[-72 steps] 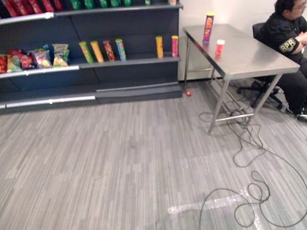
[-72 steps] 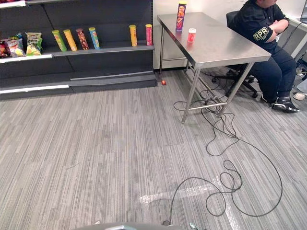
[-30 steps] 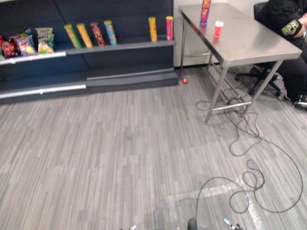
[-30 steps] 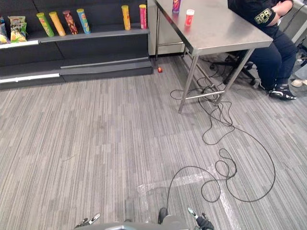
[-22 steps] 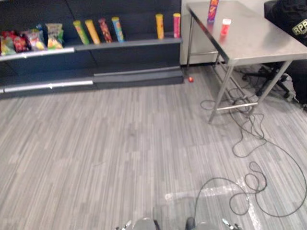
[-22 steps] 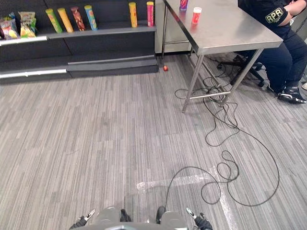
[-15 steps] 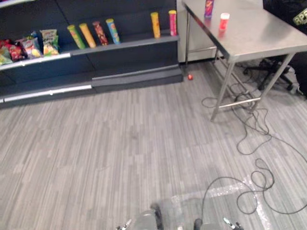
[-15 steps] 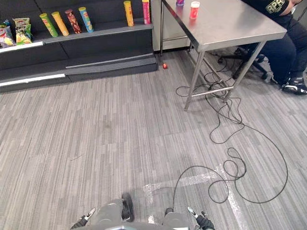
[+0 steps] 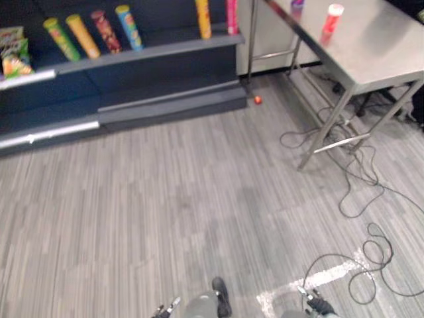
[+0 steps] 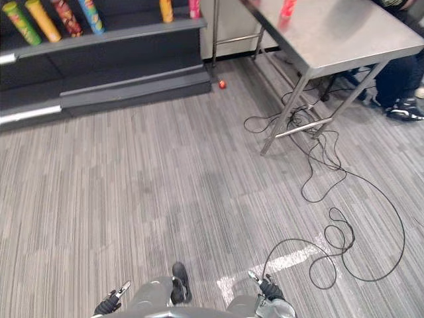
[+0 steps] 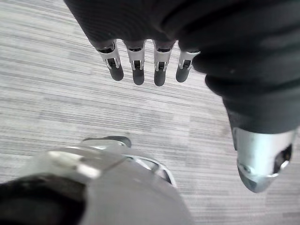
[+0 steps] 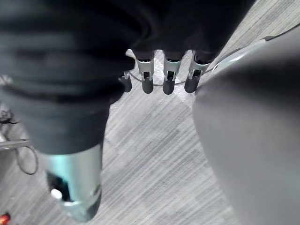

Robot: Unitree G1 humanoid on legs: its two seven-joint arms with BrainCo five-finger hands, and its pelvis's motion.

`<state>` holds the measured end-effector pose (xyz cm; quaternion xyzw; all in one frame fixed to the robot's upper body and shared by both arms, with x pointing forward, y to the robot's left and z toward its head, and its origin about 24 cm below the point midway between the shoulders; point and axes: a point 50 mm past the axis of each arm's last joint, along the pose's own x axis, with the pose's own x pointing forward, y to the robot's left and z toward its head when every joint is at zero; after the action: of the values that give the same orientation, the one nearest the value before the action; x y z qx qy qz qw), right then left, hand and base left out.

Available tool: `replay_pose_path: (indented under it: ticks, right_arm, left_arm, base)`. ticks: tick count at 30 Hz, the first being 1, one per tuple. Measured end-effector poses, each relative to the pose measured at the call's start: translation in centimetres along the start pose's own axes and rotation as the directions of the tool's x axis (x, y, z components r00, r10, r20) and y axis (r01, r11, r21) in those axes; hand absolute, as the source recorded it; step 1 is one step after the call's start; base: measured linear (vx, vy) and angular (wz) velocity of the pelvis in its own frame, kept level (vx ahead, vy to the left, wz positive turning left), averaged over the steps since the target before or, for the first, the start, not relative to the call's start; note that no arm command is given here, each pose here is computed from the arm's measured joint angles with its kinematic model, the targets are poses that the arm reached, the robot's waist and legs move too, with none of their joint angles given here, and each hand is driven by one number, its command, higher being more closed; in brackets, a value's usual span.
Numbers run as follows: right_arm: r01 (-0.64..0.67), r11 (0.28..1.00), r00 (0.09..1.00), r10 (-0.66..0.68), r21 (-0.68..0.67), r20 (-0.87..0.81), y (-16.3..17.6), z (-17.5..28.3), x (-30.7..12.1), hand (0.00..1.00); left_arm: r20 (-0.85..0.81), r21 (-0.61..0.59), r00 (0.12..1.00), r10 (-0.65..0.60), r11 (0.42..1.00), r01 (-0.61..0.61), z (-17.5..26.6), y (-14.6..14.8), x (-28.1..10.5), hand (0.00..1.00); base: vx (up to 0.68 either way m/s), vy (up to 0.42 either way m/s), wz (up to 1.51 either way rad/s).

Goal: Put the gum and the chips on the shelf.

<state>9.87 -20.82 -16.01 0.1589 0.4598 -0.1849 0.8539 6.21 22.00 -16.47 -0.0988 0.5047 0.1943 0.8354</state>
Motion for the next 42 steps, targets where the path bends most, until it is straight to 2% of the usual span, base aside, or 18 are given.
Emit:
replay_pose_path:
  ticks: [6, 11, 14, 18, 23, 27, 31, 37, 42]
  right_arm:
    - [-0.005, 1.0, 0.997, 0.004, 0.012, 0.071, 0.1, 1.3, 0.1, 0.0]
    - [0.013, 0.999, 0.996, -0.016, 0.041, 0.086, -0.4, 1.8, 0.2, 0.0]
    - [0.039, 0.997, 0.998, -0.043, 0.061, 0.05, -1.1, 0.5, -0.2, 0.0]
    - [0.055, 0.998, 0.997, -0.057, 0.033, 0.054, -2.1, 0.8, -0.3, 0.0]
    - [0.05, 0.998, 0.999, -0.05, -0.036, 0.009, -2.4, -0.2, -0.6, 0.0]
    - [0.055, 0.997, 0.998, -0.055, -0.055, 0.002, -2.7, -0.3, -0.7, 0.0]
    - [0.075, 0.997, 0.997, -0.075, -0.02, -0.001, -2.9, -0.6, -0.8, 0.0]
    - [0.065, 0.998, 0.997, -0.065, -0.013, 0.028, -2.4, -0.1, -0.6, 0.0]
    - [0.044, 0.999, 0.999, -0.044, 0.012, -0.028, -1.1, -1.7, -0.7, 0.0]
  left_arm:
    - [-0.02, 0.08, 0.999, -0.025, 0.996, 0.026, -0.4, -0.3, -0.1, 0.0]
    - [-0.032, 0.022, 0.999, -0.028, 0.999, 0.029, -0.5, -0.8, 0.1, 0.0]
    - [-0.037, -0.025, 0.999, -0.02, 1.0, 0.019, -0.7, -0.6, 0.0, 0.0]
    - [-0.042, -0.041, 0.998, -0.045, 0.998, 0.043, -1.0, -1.7, 0.0, 0.0]
    - [-0.013, -0.035, 0.999, -0.046, 0.998, 0.046, -0.1, -1.6, 0.2, 0.0]
    - [0.015, -0.083, 0.999, -0.044, 0.996, 0.045, 0.5, -1.8, 0.3, 0.0]
    - [0.075, -0.084, 0.996, -0.048, 0.995, 0.054, 1.5, -1.8, 0.3, 0.0]
    - [0.056, -0.1, 0.998, -0.023, 0.995, 0.029, 0.5, -1.4, 0.0, 0.0]
    - [0.03, -0.085, 0.999, 0.028, 0.996, -0.026, 0.2, 0.4, 0.0, 0.0]
  base:
    - [0.3, 0.107, 0.02]
    - [0.38, -0.152, 0.11]
    - [0.48, -0.277, 0.34]
    - [0.51, -0.362, 0.15]
    - [0.45, -0.279, 0.19]
    - [0.43, -0.081, -0.08]
    - [0.25, 0.07, -0.18]
    - [0.37, 0.306, -0.51]
    - [0.54, 0.309, -0.35]
